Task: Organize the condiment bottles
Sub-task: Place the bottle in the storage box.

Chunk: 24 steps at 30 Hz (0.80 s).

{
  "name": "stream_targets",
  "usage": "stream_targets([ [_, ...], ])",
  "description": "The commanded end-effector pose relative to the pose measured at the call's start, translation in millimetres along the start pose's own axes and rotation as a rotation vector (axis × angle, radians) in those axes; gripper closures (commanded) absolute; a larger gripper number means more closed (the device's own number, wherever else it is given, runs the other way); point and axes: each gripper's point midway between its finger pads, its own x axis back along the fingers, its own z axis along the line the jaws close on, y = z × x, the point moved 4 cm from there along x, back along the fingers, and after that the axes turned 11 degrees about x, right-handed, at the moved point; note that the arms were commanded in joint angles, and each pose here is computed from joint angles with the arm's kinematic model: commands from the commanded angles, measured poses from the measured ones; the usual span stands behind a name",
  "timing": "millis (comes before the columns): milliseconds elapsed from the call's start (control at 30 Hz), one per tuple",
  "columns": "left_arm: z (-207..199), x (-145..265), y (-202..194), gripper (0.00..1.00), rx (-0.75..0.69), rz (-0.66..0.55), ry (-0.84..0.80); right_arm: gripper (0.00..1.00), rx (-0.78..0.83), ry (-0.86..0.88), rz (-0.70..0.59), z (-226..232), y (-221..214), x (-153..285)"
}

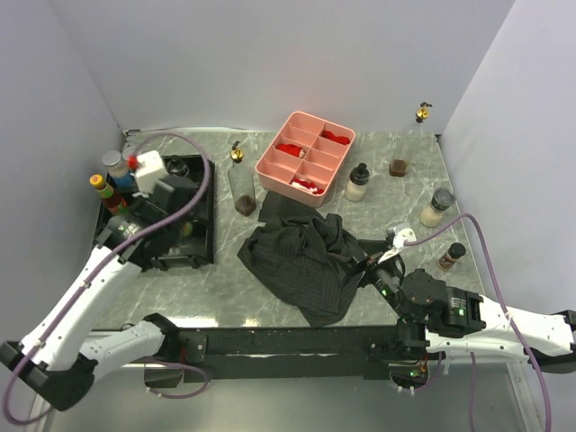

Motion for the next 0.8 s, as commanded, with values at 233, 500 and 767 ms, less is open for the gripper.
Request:
stream_targets([
  [233, 30.1, -89.3, 103.9, 0.99, 0.168, -0.191, 0.069, 0.00, -0.026, 0.057, -0.015, 12.5, 8.3, -2.3],
  [500, 64.4, -126.9, 129.3, 0.99, 0.225, -0.271, 0.157, 0.00, -0.017, 0.079, -0.022, 17.0, 7.4, -4.1],
  [767, 74.6, -149.6, 130.6, 0.99, 0.217, -0.276, 0.163, 0.00, -0.001, 0.098, -0.026, 23.1, 6.5, -7.7],
])
